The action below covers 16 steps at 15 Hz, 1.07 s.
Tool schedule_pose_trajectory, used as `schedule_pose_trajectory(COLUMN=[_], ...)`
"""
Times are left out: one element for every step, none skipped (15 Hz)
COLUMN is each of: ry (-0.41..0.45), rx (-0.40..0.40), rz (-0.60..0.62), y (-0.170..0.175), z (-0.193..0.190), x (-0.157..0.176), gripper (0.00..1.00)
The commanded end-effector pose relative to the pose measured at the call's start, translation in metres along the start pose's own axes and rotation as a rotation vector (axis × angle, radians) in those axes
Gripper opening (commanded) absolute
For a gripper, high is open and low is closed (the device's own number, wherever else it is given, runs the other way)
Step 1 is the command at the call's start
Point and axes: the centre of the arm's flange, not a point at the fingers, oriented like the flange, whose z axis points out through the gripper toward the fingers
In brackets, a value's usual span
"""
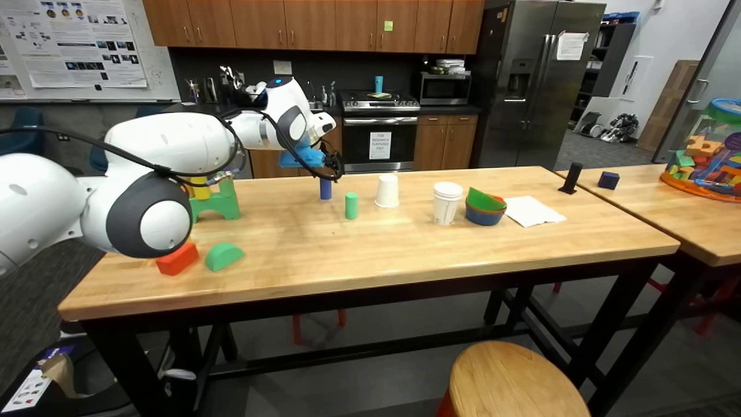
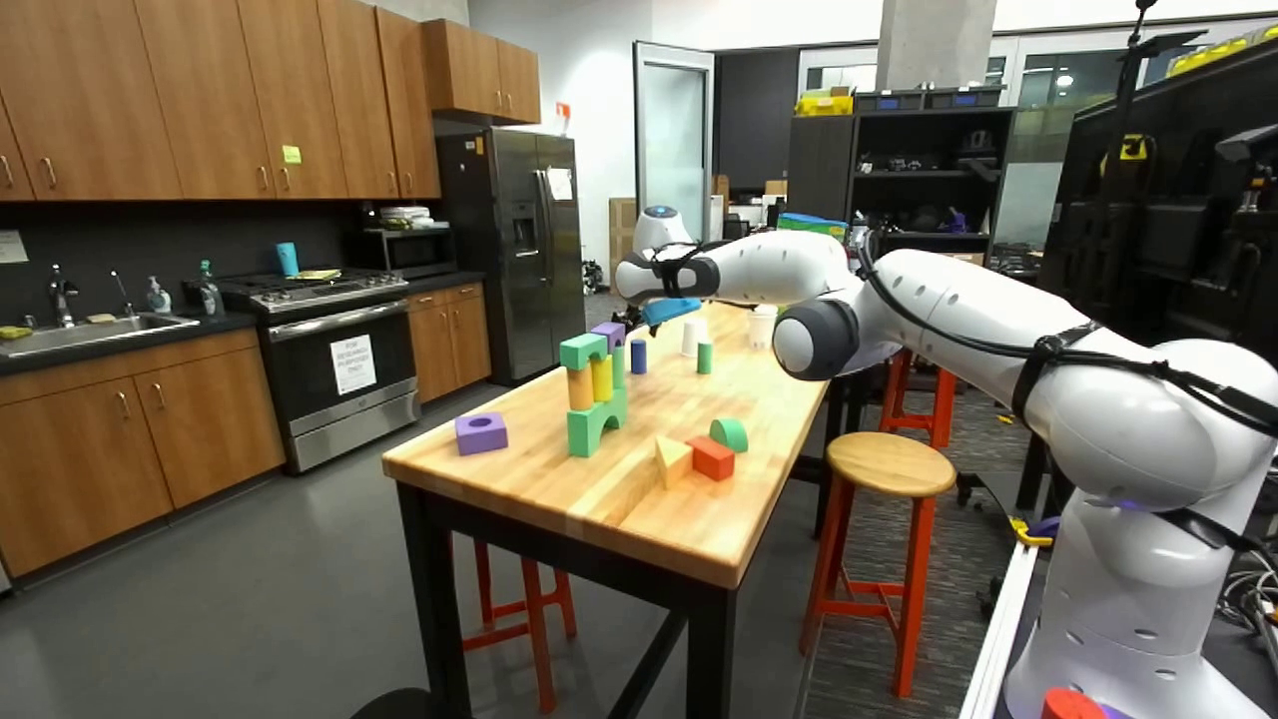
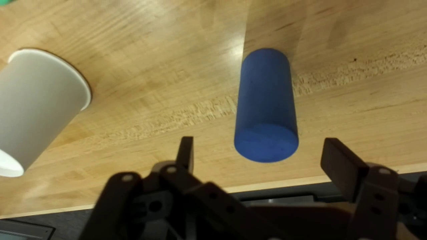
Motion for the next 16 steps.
schedule_pose_trajectory(ry=[-0.015,-0.015,-0.015,-0.017,-0.019,-0.022,-0.026,-0.032,-0.037,-0.040,-0.047,-0.052,-0.057,-0.060,-0.064,-0.065], rx=[0.009,0.004,0.005,0.004,0.006,0.006,0.008,0.010,0.010,0.009,0.013,0.016,0.018,0.020,0.021,0.022], rz=[0.002,0.001,0.001,0.000,-0.002,-0.003,-0.005,-0.004,-0.005,-0.007,-0.010,-0.012,-0.013,-0.015,-0.018,-0.023], y=[0.003,0.002,0.002,0.002,0.001,0.000,0.000,-0.001,-0.002,-0.003,-0.005,-0.007,-0.008,-0.010,-0.011,-0.013], z=[-0.004,-0.006,-0.006,-0.007,-0.006,-0.006,-0.006,-0.005,-0.004,-0.003,-0.002,-0.001,-0.001,-0.001,0.000,0.000], x=[0.006,0.005,0.005,0.005,0.005,0.005,0.004,0.004,0.003,0.002,0.001,0.000,-0.001,-0.001,-0.001,-0.002], gripper=[1.00,1.00,1.00,1.00,1.00,1.00,1.00,1.00,1.00,1.00,0.99,0.99,0.99,0.99,0.99,0.78])
